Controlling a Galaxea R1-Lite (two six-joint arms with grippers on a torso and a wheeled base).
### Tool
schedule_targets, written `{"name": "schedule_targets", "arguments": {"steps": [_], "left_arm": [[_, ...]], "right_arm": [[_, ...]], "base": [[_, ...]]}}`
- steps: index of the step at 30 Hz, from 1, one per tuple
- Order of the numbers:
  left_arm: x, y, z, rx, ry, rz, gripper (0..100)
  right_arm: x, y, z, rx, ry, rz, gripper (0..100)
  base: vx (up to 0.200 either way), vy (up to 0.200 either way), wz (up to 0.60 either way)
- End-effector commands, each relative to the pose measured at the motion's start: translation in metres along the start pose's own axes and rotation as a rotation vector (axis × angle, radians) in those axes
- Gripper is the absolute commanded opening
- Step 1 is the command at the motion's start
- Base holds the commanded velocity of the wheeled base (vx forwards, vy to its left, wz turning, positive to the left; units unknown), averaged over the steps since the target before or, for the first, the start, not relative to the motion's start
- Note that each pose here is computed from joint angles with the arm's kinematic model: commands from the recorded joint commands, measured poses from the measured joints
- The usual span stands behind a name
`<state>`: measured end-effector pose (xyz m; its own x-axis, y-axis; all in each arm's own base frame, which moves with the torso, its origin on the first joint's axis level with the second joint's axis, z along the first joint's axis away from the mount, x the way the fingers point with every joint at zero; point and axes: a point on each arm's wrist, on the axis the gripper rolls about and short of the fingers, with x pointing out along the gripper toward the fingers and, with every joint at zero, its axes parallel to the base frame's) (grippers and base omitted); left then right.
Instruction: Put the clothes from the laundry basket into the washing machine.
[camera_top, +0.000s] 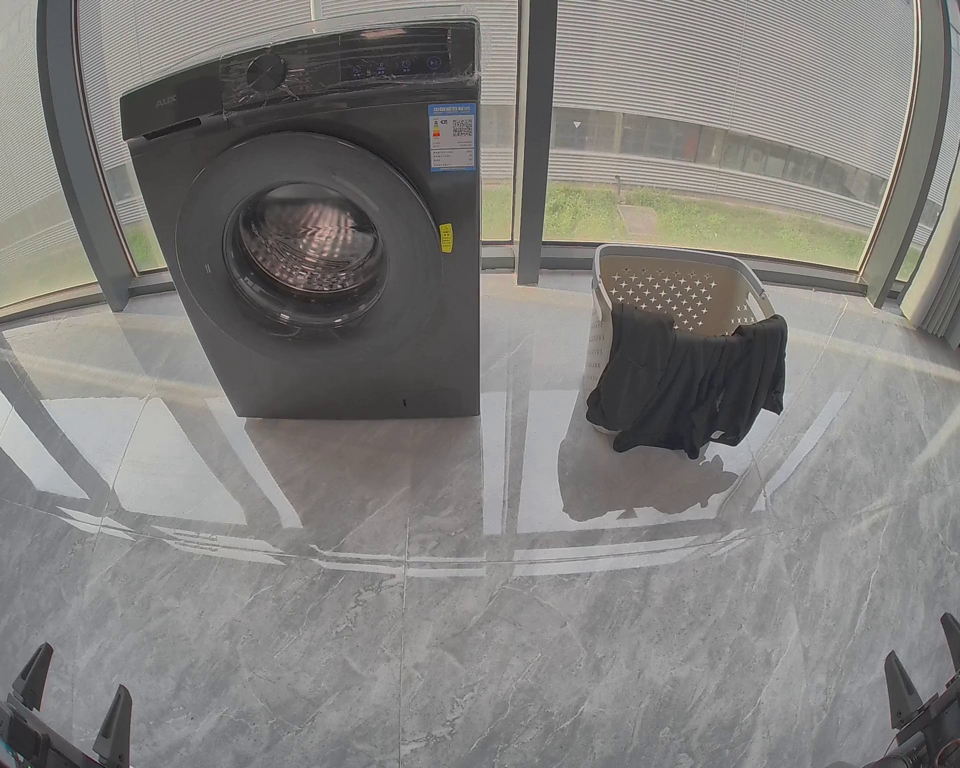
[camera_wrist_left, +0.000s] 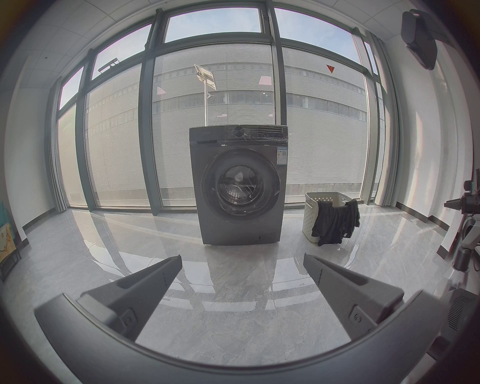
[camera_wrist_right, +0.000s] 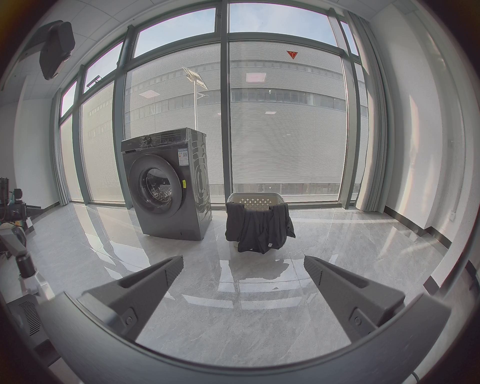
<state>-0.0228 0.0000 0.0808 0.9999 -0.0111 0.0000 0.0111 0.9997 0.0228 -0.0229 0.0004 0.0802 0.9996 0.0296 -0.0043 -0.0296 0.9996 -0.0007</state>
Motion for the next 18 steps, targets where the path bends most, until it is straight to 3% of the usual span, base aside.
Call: {"name": "schedule_targets", "arguments": {"steps": [1,18], "left_arm": [[-0.0002,-0.0001,-0.0049,0.0,-0.002,0.0,100],[-0.0002,-0.0001,-0.0049,-0.001,-0.002,0.0,100]], "right_arm": [[0.0001,0.0,-0.0053,-0.001,0.002,0.001,100],[0.0,0.0,-0.0049,-0.001,0.0,0.001,100]], "base": [[0.0,0.0,0.0],[0.0,0.0,0.0]]}}
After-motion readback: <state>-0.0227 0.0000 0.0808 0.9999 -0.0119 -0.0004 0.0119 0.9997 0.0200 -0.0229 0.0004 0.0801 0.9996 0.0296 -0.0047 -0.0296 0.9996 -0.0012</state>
